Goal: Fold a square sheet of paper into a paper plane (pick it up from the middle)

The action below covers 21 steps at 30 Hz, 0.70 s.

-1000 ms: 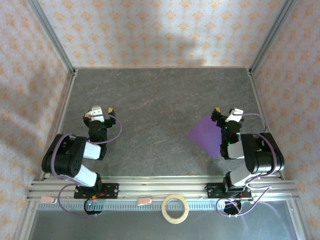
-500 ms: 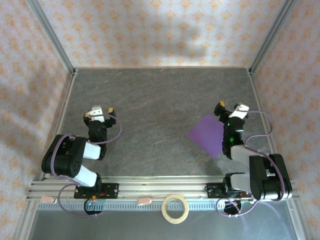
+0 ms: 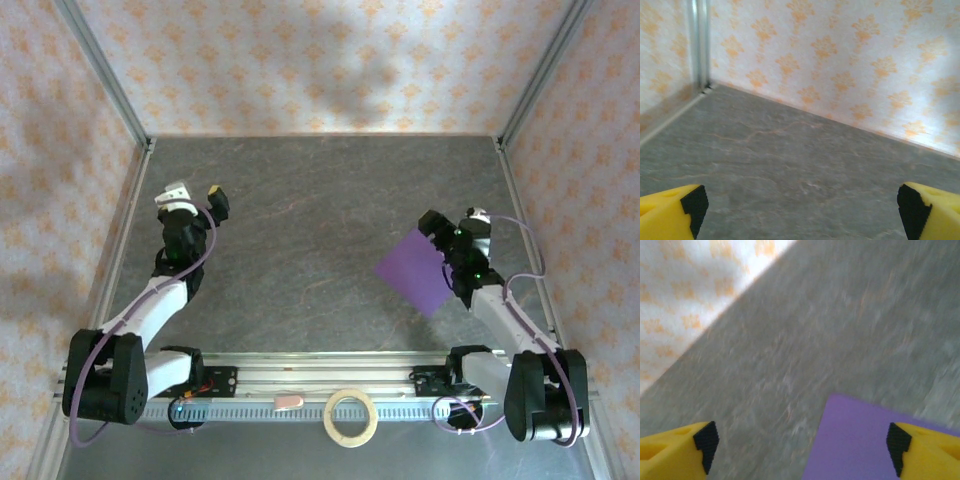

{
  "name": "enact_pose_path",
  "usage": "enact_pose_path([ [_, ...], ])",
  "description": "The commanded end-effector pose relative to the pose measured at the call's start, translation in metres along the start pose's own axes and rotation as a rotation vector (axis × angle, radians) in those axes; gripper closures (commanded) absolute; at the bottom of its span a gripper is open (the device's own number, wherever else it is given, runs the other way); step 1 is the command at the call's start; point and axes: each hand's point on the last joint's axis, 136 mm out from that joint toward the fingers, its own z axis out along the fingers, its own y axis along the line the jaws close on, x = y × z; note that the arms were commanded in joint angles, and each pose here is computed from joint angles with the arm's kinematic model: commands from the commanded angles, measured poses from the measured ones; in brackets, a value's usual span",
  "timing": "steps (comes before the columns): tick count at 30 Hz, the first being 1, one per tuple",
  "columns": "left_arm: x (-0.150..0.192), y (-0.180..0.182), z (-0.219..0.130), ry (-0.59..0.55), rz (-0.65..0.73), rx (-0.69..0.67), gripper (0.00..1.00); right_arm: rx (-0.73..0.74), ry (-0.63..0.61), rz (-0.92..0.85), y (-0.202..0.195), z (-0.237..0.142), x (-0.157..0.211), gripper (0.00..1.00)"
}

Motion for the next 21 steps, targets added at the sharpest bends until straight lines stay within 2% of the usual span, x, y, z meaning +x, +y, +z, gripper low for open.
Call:
enact_pose_path([
  [1, 0.028, -0.002, -0.009, 0.171, -0.092, 0.012, 0.01, -0.036, 0.175, 0.128, 0.004, 0.003, 0.032, 0.13],
  [5, 0.032, 0.022, -0.024, 0.168, -0.218, -0.107, 0.01, -0.019, 0.248, 0.152, -0.001, 0.011, 0.052, 0.17],
  [9, 0.029, 0.02, -0.047, 0.141, -0.273, -0.054, 0.01, 0.116, 0.291, 0.2, -0.028, 0.016, 0.072, 0.21],
  [14, 0.008, -0.008, -0.073, 0.071, -0.24, 0.146, 0.01, 0.204, 0.285, 0.19, -0.048, 0.015, 0.086, 0.22],
  [18, 0.006, -0.016, -0.078, 0.117, -0.225, 0.176, 0.01, 0.213, 0.316, 0.175, -0.053, 0.021, 0.101, 0.22],
  [21, 0.018, -0.023, -0.073, 0.19, -0.206, 0.2, 0.01, 0.218, 0.345, 0.159, -0.051, 0.031, 0.111, 0.22],
])
